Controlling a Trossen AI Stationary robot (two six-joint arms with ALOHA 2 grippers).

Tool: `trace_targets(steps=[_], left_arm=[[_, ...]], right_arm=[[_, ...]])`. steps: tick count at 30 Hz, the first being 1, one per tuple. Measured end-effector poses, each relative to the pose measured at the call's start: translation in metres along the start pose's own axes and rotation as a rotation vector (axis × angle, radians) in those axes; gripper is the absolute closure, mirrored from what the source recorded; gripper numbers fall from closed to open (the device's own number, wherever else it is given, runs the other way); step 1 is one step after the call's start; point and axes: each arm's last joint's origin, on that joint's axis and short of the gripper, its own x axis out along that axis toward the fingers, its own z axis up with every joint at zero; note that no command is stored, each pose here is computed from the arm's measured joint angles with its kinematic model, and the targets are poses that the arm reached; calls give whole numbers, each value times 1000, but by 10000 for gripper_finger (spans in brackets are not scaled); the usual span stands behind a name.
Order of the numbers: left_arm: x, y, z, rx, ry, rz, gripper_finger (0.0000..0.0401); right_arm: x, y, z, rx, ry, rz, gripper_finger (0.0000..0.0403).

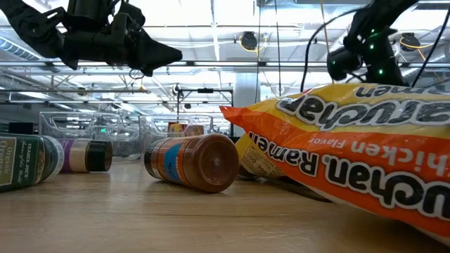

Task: Pick & Place Food Item
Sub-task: Put the blue noodle pack into the middle transparent bin

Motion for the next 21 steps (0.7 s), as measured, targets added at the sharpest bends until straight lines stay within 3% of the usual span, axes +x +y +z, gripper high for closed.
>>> trace_targets(steps=[21], left_arm=[[0,-2,0,-2,4,-15,329]], right_arm=[[26,10,25,-44,107,-13,184]])
